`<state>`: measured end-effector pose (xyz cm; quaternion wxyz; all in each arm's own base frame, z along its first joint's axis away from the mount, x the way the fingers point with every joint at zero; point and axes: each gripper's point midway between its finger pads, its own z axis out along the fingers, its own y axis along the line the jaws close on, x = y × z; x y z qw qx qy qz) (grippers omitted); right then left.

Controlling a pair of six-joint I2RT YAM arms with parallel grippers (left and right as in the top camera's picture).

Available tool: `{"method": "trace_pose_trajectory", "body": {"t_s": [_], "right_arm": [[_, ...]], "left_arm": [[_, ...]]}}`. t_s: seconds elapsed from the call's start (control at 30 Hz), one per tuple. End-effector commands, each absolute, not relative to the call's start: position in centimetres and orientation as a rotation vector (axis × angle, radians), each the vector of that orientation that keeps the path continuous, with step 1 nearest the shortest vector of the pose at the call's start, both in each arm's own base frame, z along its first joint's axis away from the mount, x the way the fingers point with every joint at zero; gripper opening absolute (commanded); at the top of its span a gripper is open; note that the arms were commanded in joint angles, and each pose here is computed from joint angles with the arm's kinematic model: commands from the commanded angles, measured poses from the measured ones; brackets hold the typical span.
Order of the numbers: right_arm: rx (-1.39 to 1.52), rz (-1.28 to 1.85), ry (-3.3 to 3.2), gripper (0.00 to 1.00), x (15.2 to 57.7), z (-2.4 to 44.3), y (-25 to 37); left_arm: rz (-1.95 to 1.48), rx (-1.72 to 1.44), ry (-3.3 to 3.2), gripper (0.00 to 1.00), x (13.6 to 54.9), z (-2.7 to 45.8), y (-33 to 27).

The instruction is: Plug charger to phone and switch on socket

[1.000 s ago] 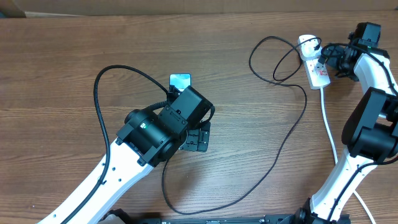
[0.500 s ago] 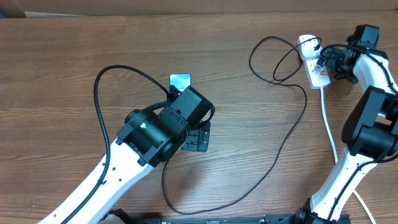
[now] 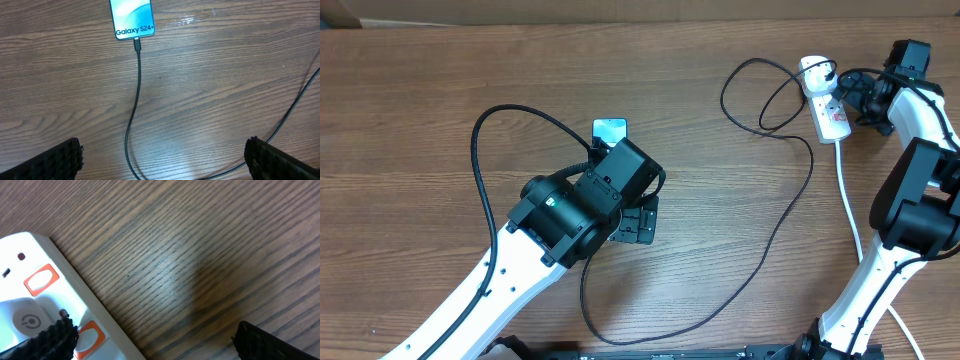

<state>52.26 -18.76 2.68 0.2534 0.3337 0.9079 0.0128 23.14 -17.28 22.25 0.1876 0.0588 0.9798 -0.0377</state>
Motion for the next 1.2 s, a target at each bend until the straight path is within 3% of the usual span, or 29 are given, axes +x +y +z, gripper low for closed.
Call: {"method": "trace_pose_trajectory", "body": {"t_s": [0.0, 1.17], "right_arm": [[0.978, 0.071, 2.453, 1.0, 52.1, 1.8, -18.9], [0.967, 0.14, 2.524, 1.0, 51.2, 0.4, -16.8]], "left_arm": [[-0.081, 0.194, 2.754, 1.0, 23.3, 22.0, -17.3], [-0.088, 0.192, 2.749, 1.0, 23.4, 22.0, -17.4]]}}
